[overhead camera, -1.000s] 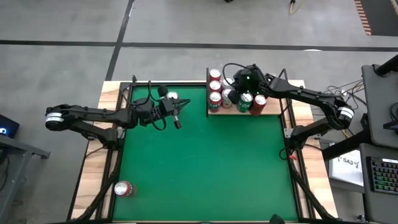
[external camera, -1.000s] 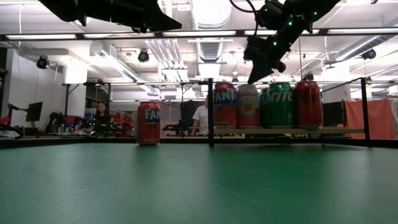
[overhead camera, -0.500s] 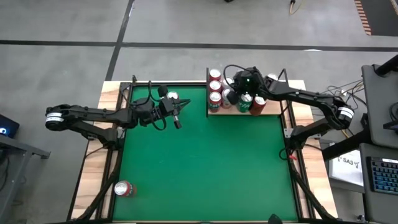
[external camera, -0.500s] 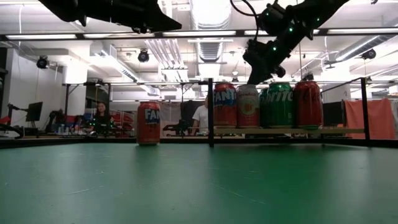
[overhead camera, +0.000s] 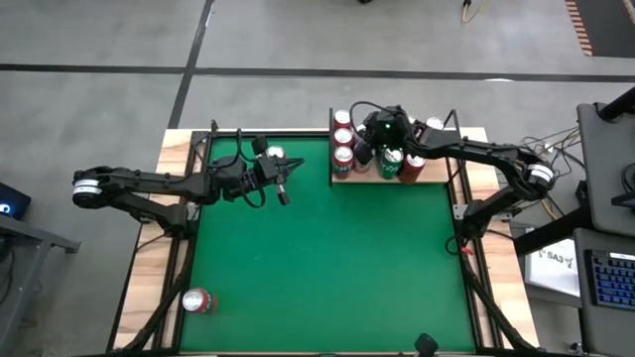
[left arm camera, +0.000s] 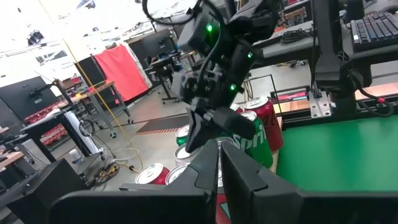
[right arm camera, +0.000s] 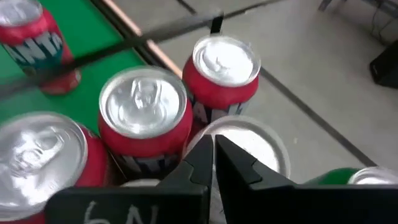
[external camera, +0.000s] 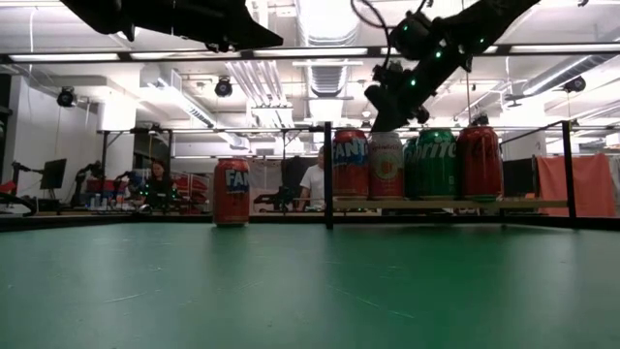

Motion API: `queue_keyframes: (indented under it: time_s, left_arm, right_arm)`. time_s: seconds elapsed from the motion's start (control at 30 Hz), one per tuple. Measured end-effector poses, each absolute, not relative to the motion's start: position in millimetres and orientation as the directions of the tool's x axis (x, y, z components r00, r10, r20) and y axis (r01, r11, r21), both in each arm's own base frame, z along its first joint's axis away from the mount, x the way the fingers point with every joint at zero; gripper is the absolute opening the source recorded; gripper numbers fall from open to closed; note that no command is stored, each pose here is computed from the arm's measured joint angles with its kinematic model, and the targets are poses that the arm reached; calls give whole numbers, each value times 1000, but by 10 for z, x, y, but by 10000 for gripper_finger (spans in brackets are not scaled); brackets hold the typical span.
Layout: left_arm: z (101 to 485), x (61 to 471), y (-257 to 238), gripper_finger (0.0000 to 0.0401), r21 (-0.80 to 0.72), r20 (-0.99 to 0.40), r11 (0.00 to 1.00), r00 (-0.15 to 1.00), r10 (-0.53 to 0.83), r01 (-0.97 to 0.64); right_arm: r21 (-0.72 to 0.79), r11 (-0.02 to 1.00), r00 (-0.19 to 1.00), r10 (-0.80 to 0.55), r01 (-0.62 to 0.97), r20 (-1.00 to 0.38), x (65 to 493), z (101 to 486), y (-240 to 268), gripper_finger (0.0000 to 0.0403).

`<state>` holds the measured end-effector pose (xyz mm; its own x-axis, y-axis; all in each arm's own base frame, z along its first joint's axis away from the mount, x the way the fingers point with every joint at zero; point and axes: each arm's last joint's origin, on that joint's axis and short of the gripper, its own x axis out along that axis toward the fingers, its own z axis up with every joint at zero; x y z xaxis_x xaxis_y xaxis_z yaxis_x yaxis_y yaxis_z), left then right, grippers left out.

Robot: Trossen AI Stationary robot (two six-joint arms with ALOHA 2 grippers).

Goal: Place canned beverage on shelf
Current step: Adjust the soda cans on the shelf

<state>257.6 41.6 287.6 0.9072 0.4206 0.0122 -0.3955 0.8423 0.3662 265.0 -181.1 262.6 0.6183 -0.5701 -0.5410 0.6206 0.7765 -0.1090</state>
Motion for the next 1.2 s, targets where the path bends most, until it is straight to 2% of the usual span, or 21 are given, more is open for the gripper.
queue_keyframes:
  time_s: [0.43, 1.2]
  left_arm:
    - [2876, 2576, 416, 1, 365, 12, 843, 907, 421, -396]
    - [2875, 2576, 415, 1, 279, 12, 871, 909, 417, -404]
  right_arm:
    - [-57, 790, 618, -519, 610, -591, 2573, 2664, -1719, 9]
    - [-94, 793, 646, -552, 602, -528, 2593, 2821, -1739, 9]
